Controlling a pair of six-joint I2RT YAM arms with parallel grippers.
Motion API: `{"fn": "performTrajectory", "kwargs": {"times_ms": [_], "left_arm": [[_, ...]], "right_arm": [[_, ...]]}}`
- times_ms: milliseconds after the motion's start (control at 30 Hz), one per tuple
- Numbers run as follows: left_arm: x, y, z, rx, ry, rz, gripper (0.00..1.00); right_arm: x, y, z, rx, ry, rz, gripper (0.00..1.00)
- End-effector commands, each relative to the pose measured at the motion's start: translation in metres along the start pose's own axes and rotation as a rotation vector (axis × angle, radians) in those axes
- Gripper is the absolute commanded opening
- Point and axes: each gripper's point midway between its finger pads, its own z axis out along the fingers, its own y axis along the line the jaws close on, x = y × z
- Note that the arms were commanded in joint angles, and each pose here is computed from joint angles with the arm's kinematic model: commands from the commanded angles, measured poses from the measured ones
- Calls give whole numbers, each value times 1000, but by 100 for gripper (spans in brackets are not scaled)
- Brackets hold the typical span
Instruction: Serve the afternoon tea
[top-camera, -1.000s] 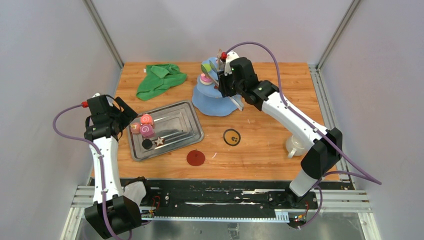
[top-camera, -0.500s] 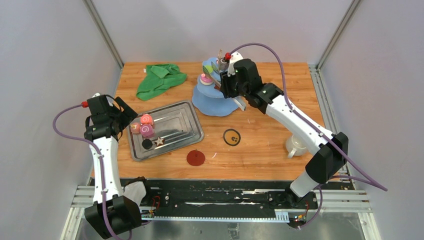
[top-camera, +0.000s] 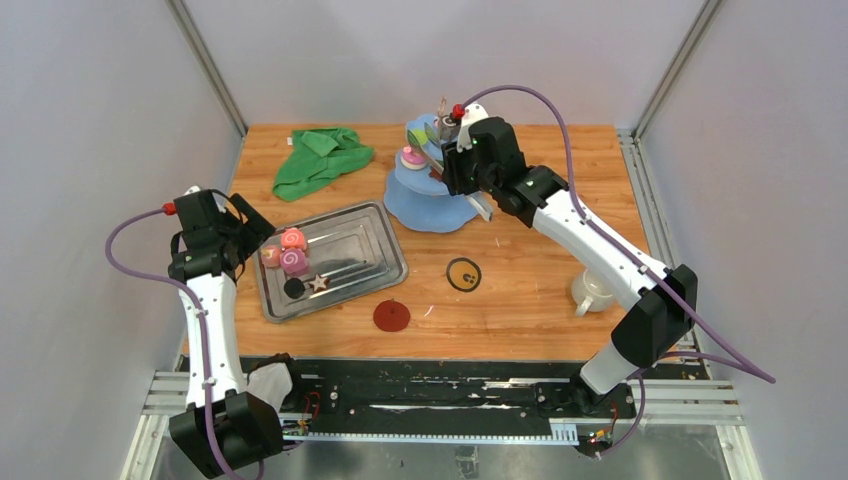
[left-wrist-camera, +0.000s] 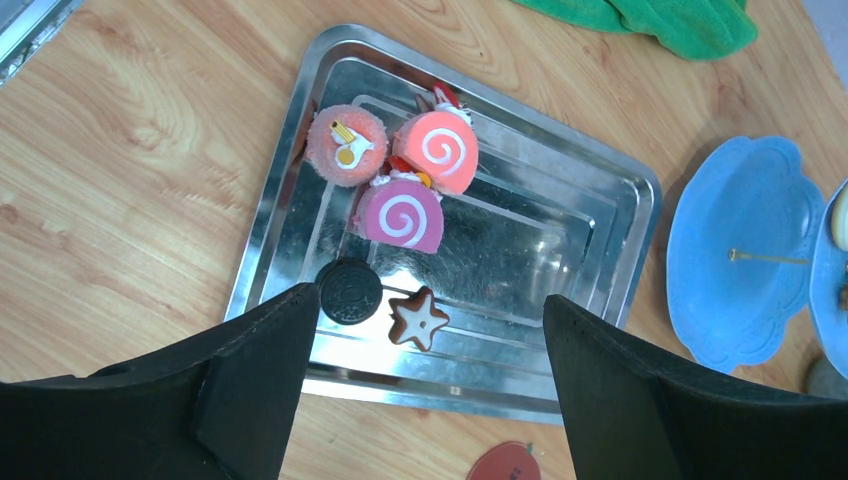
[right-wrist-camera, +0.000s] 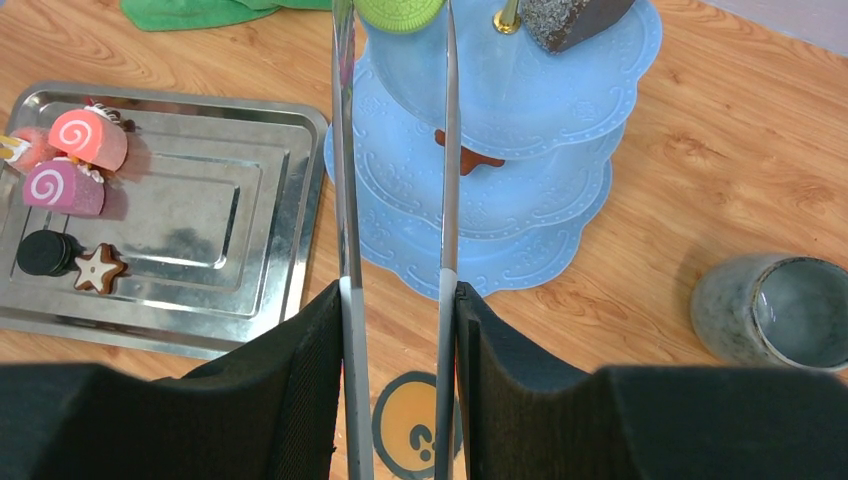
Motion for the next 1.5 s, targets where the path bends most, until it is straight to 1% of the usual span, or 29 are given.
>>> {"fn": "performTrajectory", "kwargs": {"times_ms": [0, 67, 300, 500, 733, 967, 1067, 1167, 1367, 1467], "left_arm": [[-7, -8, -5, 36, -30, 15, 87], [-7, -8, -5, 37, -29, 16, 87], [-7, -8, -5, 36, -27, 17, 87], [-7, -8, -5, 38, -28, 17, 87], [-7, -8, -5, 37, -30, 17, 87], [-8, -9, -5, 36, -28, 16, 87], [-8, -9, -4, 36, -24, 16, 87], [-7, -8, -3, 35, -22, 17, 87], [-6, -7, -4, 30, -22, 17, 87], [-5, -3, -4, 17, -23, 24, 87]], "right_arm": [[-17, -15, -5, 51, -62, 39, 43], [-16, -15, -5, 48, -60, 39, 45], [-15, -12, -5, 33, -56, 38, 46], [-15, -5, -12, -10, -63, 44, 38], [-10, 15, -37, -134, -80, 68, 31], [-4, 34, -66, -231, -124, 21, 30], [6, 49, -75, -282, -114, -32, 30], [24, 77, -75, -354, -78, -80, 30], [78, 148, -52, -489, 59, -168, 33], [101, 181, -40, -533, 103, -209, 34]]}}
